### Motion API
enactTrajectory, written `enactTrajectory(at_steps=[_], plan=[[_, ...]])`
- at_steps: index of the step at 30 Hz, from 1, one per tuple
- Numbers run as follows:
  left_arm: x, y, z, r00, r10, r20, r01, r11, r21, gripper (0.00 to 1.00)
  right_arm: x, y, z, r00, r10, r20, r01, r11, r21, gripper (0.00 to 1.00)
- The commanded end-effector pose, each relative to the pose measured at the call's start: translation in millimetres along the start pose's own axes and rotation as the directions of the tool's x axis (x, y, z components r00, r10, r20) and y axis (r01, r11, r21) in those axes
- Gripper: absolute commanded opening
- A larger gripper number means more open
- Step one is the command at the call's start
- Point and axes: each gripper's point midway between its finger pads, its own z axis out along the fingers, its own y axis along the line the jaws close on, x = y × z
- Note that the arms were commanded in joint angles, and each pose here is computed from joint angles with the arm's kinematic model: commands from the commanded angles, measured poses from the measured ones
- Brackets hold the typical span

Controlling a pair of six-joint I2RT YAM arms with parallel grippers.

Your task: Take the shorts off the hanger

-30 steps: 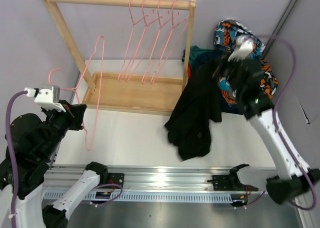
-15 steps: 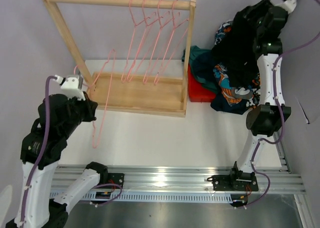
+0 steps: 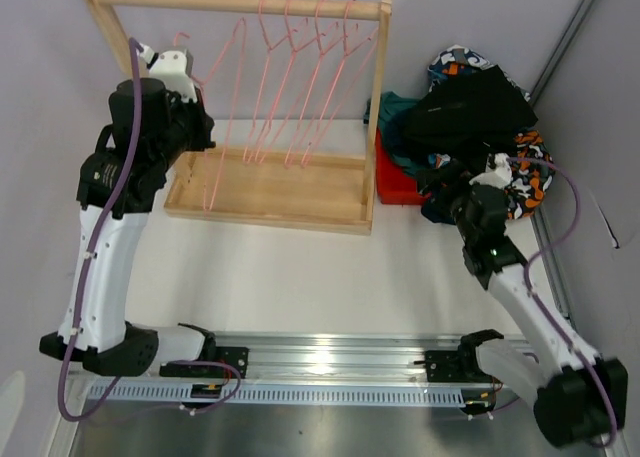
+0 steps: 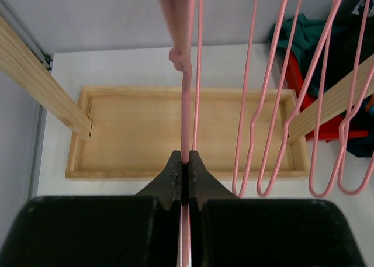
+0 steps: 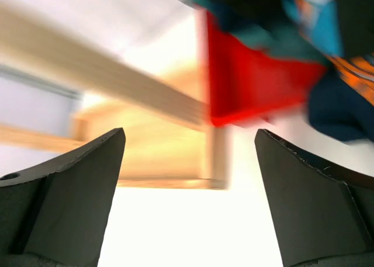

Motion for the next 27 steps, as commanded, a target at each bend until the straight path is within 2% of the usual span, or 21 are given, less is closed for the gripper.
enactTrajectory(at_steps=[1, 8, 11, 12, 14, 15, 17, 23, 26, 27], plan=[[-52, -5, 4, 0.990, 0.023, 0.138, -0.026, 0.999, 0.019, 0.00, -31, 33, -45, 0.981, 0.033, 0.194, -0.004, 0.989, -0.150, 1.00], [-94, -23, 57, 0.978, -0.014, 0.208, 0.001, 0.998, 0.063, 0.00, -3, 29, -88, 0.988, 0.032, 0.154, 0.001, 0.977, -0.212, 1.00], [-117, -27, 66, 0.966, -0.036, 0.256, 0.017, 0.997, 0.076, 0.00, 10, 24, -91, 0.992, 0.030, 0.125, -0.002, 0.976, -0.219, 0.99], [-112, -31, 85, 0.971, -0.034, 0.235, 0.015, 0.997, 0.082, 0.00, 14, 22, -91, 0.993, 0.028, 0.118, -0.001, 0.975, -0.221, 1.00], [-132, -34, 84, 0.958, -0.045, 0.284, 0.019, 0.995, 0.093, 0.00, 24, 16, -90, 0.995, 0.022, 0.098, 0.000, 0.976, -0.219, 0.99], [-128, -35, 99, 0.962, -0.046, 0.268, 0.022, 0.996, 0.090, 0.00, 28, 14, -90, 0.996, 0.018, 0.088, 0.002, 0.976, -0.219, 1.00], [-133, -38, 103, 0.958, -0.053, 0.283, 0.026, 0.995, 0.098, 0.01, 37, 6, -89, 0.997, 0.011, 0.072, 0.004, 0.978, -0.206, 0.99], [-95, -42, 140, 0.983, -0.055, 0.173, 0.038, 0.994, 0.103, 0.02, 40, 0, -90, 0.997, -0.004, 0.076, 0.019, 0.980, -0.200, 1.00], [-68, -40, 153, 0.994, -0.041, 0.103, 0.032, 0.995, 0.090, 0.01, 43, 0, -88, 0.998, -0.019, 0.061, 0.031, 0.980, -0.198, 0.99], [-47, -38, 162, 0.998, -0.026, 0.050, 0.022, 0.996, 0.081, 0.01, 45, -1, -88, 0.998, -0.021, 0.055, 0.031, 0.980, -0.196, 1.00]])
